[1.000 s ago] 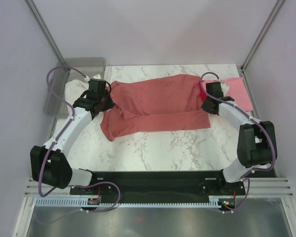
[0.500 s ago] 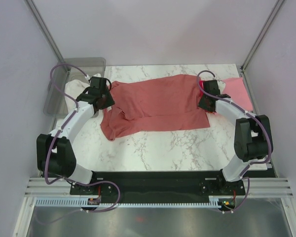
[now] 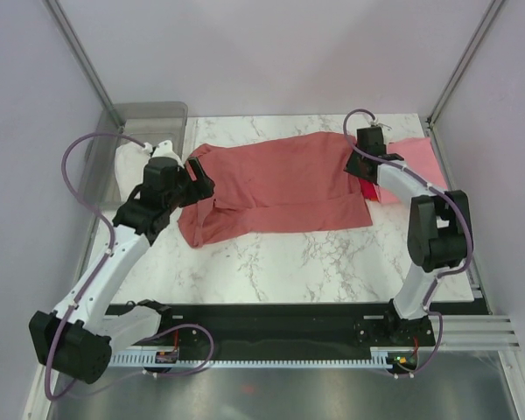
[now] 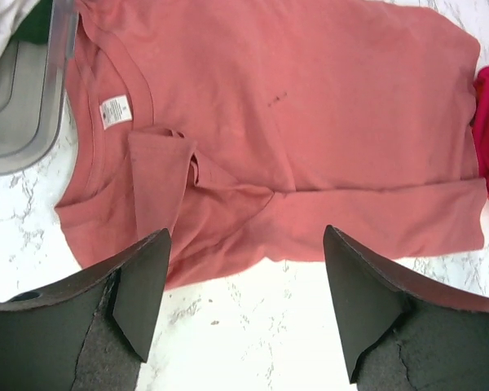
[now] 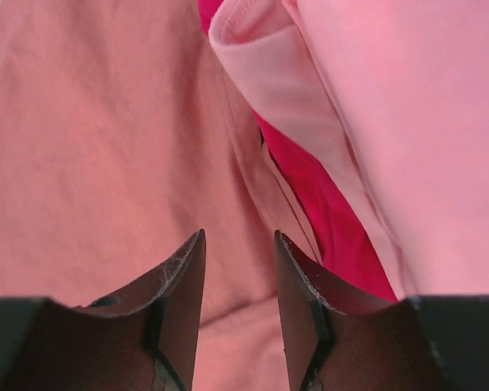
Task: Fold and stack the t-shirts
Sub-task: Fold the tshirt
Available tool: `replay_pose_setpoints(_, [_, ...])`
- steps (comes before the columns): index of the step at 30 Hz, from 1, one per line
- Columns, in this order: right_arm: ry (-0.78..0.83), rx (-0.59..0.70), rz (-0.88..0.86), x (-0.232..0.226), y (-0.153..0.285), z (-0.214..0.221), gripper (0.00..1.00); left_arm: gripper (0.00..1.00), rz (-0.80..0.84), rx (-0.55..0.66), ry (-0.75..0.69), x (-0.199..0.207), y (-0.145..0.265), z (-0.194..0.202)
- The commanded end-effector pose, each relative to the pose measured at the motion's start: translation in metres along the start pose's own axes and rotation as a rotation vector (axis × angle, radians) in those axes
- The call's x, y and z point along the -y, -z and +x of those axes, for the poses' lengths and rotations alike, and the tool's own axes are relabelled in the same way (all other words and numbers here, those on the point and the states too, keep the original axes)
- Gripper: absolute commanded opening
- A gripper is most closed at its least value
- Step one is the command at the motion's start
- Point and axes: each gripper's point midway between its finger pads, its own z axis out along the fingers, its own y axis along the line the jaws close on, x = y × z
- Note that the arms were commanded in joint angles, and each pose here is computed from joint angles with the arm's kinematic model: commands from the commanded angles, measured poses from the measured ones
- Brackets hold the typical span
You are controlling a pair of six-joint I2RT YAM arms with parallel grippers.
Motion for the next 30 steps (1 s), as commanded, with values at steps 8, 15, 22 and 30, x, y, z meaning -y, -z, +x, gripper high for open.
replay_pose_setpoints(8, [-0.090, -0.036, 0.115, 0.030, -0.061, -0.008, 0.45, 0.83, 0.074, -0.035, 0.024, -0.005, 0.020, 0.036])
replay_pose_setpoints(15, [-0.140, -0.046, 0.171, 0.061, -0.073, -0.012, 0.55, 0.83, 0.057, -0.073, 0.036, -0.013, 0.012, 0.056])
replay_pose_setpoints(22, [-0.102, -0.011, 0.101, 0.044, -0.041, -0.028, 0.68, 0.84, 0.055, -0.050, 0.045, -0.020, 0.018, 0.062])
replay_pose_setpoints(30, [-0.035, -0.003, -0.013, 0.018, 0.021, 0.006, 0.66, 0.88, 0.041, -0.075, 0.050, -0.031, 0.015, 0.083])
